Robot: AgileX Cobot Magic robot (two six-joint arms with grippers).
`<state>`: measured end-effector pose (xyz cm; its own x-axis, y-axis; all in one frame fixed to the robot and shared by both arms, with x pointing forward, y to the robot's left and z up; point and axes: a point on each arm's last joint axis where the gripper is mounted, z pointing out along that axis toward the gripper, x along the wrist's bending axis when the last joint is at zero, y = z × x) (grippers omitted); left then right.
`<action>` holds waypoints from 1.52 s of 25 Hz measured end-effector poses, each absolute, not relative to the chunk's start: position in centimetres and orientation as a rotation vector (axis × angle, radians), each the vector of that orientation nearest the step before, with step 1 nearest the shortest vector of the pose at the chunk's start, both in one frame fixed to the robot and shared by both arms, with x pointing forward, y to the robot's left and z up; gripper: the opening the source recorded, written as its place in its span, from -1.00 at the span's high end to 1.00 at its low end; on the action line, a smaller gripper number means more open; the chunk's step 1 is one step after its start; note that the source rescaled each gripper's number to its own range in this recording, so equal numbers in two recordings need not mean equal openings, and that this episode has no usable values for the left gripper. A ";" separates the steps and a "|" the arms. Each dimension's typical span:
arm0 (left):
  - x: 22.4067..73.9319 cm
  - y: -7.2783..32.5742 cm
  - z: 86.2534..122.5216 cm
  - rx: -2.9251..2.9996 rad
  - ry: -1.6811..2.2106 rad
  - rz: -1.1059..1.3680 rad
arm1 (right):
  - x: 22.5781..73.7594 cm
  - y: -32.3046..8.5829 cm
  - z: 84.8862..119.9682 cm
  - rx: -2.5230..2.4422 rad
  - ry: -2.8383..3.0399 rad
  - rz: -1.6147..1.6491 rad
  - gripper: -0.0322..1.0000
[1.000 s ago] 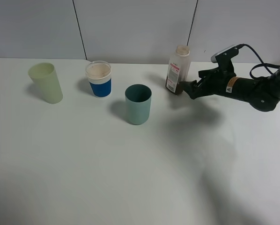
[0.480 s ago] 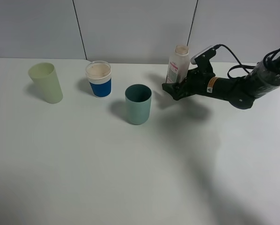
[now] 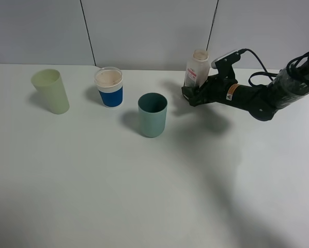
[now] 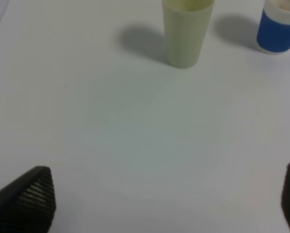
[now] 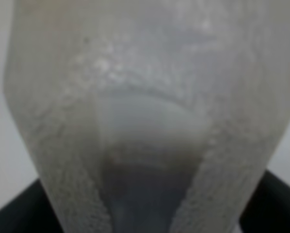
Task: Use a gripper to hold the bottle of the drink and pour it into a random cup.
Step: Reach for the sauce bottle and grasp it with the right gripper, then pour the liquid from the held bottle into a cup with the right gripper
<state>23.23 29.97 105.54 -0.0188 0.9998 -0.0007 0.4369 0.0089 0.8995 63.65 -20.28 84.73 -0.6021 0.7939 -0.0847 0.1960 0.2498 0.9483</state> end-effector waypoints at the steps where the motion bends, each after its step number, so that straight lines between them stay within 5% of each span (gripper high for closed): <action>1: 23.2 30.0 105.5 1.522 1.551 0.970 | 63.6 -20.3 84.8 0.896 1.955 1.366 0.21; 4: 23.2 30.0 105.5 1.522 1.551 0.970 | 63.6 -20.2 84.8 0.887 1.946 1.382 0.86; 5: 23.2 30.0 105.5 1.522 1.551 0.970 | 63.6 -20.2 84.9 0.885 1.943 1.385 0.90; 22: 23.2 30.0 105.5 1.522 1.551 0.970 | 63.6 -20.1 85.3 0.952 1.932 1.433 0.90; 38: 23.2 30.0 105.5 1.522 1.551 0.970 | 62.1 -17.6 93.5 0.628 2.065 1.270 0.90</action>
